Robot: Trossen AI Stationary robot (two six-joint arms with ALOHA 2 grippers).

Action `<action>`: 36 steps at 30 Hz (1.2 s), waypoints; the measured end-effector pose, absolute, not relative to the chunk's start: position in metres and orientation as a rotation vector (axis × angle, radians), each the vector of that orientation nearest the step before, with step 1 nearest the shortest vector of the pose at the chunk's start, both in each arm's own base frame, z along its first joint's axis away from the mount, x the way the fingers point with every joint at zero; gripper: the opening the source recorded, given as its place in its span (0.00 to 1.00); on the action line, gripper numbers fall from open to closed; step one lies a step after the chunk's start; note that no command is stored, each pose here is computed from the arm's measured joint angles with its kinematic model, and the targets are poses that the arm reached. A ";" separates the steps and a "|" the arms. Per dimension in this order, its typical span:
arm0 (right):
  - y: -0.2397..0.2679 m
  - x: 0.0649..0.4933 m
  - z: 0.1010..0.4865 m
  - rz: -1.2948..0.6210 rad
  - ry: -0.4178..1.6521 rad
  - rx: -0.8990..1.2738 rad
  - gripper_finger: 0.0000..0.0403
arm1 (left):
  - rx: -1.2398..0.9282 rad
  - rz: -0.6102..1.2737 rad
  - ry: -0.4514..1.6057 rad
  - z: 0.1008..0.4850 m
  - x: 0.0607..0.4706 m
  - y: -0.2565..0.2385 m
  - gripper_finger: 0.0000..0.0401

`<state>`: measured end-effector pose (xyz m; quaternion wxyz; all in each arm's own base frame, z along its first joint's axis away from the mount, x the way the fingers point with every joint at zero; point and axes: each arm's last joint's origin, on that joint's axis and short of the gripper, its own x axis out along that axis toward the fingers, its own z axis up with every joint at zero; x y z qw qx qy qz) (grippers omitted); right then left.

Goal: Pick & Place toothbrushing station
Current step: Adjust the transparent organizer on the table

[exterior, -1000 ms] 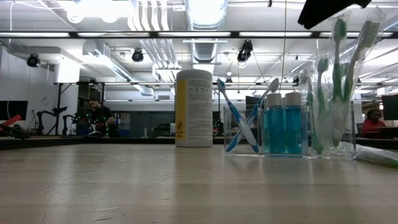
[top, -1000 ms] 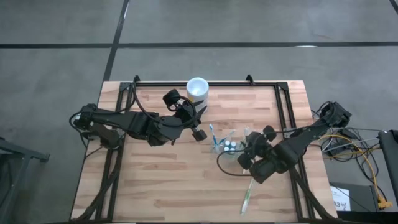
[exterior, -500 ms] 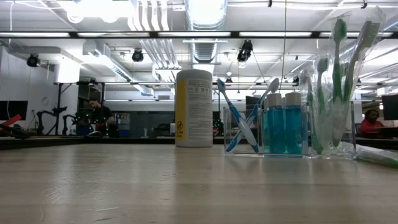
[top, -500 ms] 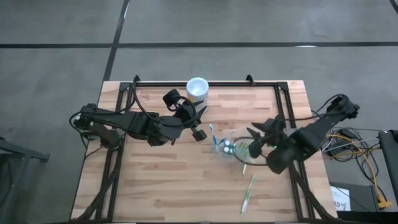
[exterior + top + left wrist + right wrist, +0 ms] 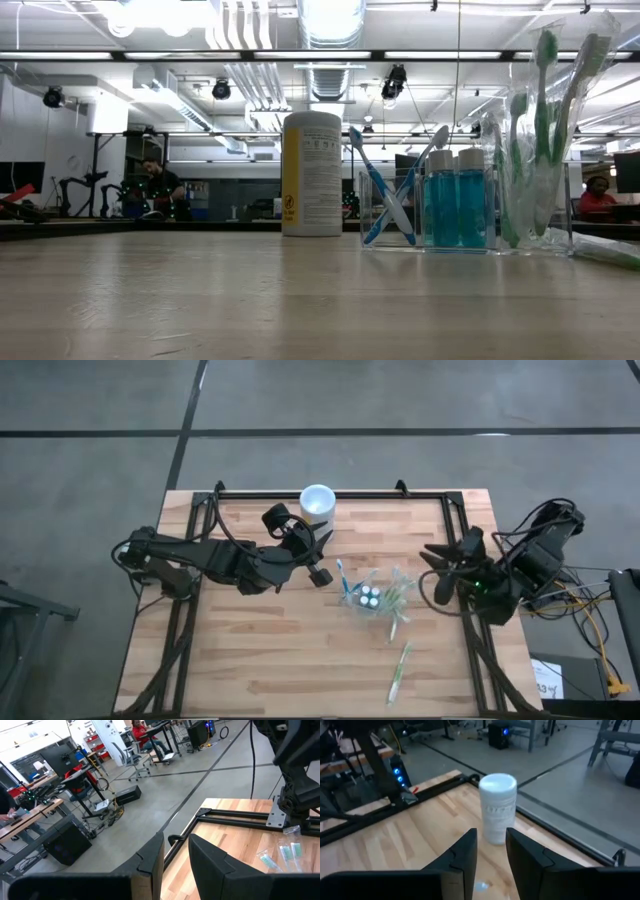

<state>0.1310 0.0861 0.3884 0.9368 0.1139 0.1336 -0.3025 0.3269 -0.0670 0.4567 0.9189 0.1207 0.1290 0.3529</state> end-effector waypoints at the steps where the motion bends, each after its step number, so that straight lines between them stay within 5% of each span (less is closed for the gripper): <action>1: 0.084 0.129 0.390 -0.620 0.266 0.230 0.24 | 0.248 0.725 0.265 0.457 0.327 -0.067 0.23; 36: 0.087 0.132 0.386 -0.625 0.273 0.203 0.18 | 0.332 0.703 0.296 0.457 0.328 -0.067 0.23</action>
